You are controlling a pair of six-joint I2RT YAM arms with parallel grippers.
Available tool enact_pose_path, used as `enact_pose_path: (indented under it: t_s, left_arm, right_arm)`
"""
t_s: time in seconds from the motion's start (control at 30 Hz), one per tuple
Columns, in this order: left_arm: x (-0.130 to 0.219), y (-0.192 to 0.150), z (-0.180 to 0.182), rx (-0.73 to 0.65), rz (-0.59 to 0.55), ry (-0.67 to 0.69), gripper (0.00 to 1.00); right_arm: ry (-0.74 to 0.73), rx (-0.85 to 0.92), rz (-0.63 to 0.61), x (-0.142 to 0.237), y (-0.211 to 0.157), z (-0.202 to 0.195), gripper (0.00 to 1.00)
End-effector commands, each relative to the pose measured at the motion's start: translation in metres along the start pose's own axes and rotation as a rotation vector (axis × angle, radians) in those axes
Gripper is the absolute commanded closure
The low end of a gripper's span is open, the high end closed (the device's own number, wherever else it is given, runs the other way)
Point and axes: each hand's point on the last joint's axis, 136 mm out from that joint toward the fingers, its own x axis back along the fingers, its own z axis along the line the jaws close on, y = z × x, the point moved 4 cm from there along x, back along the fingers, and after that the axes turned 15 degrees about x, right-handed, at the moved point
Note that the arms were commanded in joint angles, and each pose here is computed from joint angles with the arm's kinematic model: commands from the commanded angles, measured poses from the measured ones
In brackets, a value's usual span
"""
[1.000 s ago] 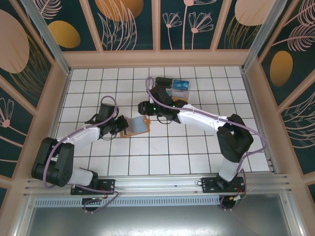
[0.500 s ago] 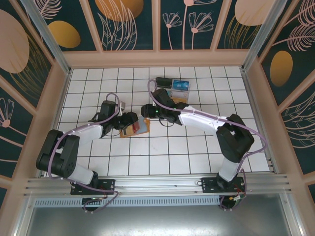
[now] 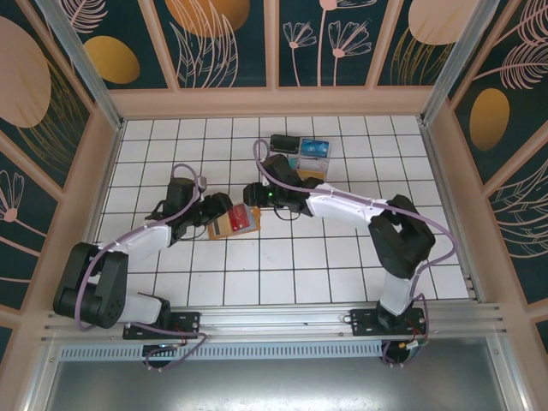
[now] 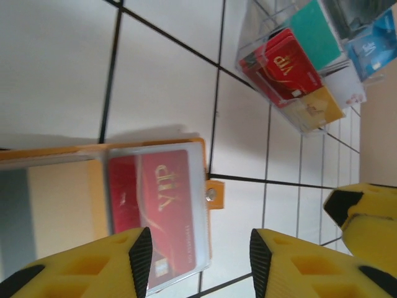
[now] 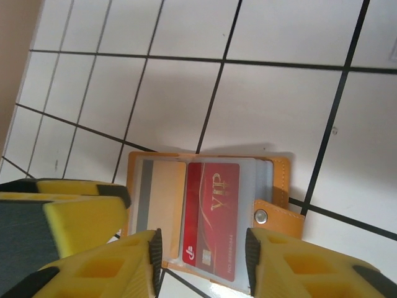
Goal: Take the credit cards out of the card holder
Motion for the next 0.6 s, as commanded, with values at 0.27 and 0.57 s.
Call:
enact_pose_path:
  t_s: [0.27, 0.57]
  left_arm:
    - [-0.008, -0.008, 0.015, 0.094, 0.053, 0.008, 0.59]
    - [-0.022, -0.008, 0.019, 0.125, 0.089, 0.007, 0.66]
  right_arm:
    - [0.044, -0.031, 0.158, -0.044, -0.025, 0.006, 0.67]
    - [0.041, -0.036, 0.222, -0.062, -0.037, 0.000, 0.67]
